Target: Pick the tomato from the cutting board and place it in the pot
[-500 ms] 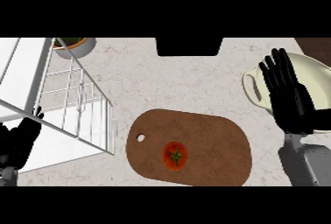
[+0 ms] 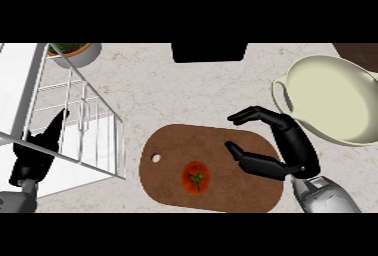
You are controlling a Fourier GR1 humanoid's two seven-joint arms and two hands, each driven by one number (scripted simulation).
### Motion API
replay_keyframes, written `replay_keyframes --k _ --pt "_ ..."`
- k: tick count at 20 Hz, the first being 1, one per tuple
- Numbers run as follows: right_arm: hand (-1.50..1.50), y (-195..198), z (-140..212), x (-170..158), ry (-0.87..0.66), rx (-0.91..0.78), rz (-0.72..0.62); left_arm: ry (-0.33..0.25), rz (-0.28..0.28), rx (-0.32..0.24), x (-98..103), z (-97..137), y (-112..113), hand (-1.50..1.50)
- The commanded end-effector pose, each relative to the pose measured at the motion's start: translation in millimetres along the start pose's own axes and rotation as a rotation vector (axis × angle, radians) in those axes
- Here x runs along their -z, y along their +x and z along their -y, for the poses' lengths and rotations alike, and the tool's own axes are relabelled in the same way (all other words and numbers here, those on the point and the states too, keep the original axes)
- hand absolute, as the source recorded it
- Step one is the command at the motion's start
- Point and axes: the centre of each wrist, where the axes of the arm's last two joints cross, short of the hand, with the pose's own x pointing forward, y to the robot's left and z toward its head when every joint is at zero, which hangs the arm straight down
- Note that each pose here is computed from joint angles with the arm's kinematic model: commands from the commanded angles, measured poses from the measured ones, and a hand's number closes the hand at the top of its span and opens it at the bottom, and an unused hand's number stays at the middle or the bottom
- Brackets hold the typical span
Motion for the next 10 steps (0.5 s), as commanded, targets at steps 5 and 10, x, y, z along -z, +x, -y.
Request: replay_keyframes --k 5,10 --pt "-1.50 15 -79 -51 -0.147 0.106 0.406 -0.286 0.058 -0.062 -9 84 -2 0.00" --pt "-1.50 46 -64 -76 -0.003 -0.040 0.227 -0.308 0.064 -0.046 -9 93 1 0.00"
